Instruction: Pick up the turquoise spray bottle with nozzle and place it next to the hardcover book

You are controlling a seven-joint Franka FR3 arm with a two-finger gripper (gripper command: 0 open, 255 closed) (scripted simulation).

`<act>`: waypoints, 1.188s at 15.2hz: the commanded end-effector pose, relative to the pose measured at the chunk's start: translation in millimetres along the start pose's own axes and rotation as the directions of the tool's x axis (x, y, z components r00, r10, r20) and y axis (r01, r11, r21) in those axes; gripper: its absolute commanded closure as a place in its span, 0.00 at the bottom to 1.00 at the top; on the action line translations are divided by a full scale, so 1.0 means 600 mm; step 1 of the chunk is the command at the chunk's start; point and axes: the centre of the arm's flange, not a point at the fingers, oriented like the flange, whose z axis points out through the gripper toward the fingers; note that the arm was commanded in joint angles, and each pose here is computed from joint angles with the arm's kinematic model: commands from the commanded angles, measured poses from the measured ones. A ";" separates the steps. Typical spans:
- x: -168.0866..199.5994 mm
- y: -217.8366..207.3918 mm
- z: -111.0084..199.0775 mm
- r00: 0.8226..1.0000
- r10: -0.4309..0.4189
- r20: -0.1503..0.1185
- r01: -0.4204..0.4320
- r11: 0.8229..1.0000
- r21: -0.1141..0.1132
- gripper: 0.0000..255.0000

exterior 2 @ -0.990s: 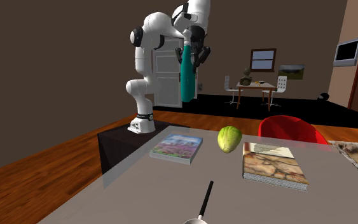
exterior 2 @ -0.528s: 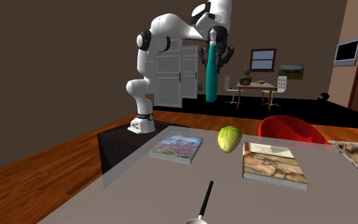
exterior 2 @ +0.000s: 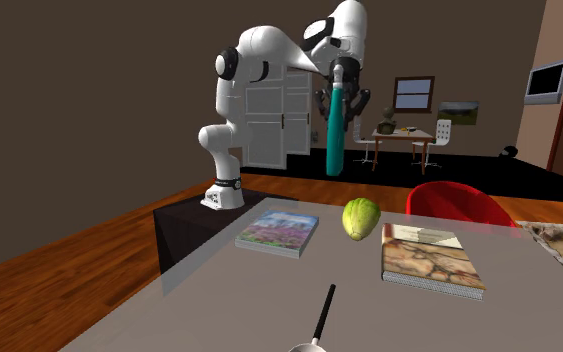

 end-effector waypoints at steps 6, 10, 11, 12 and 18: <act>-0.031 0.002 0.053 1.000 0.000 0.000 0.000 1.000 0.001 1.00; -0.048 0.002 0.084 1.000 0.000 0.000 0.000 1.000 0.001 1.00; -0.053 0.002 0.091 1.000 0.000 0.000 0.000 1.000 0.001 1.00; -0.057 0.002 0.099 1.000 0.000 0.000 0.000 1.000 0.001 1.00; -0.083 0.002 0.145 1.000 0.000 0.000 0.000 1.000 0.001 1.00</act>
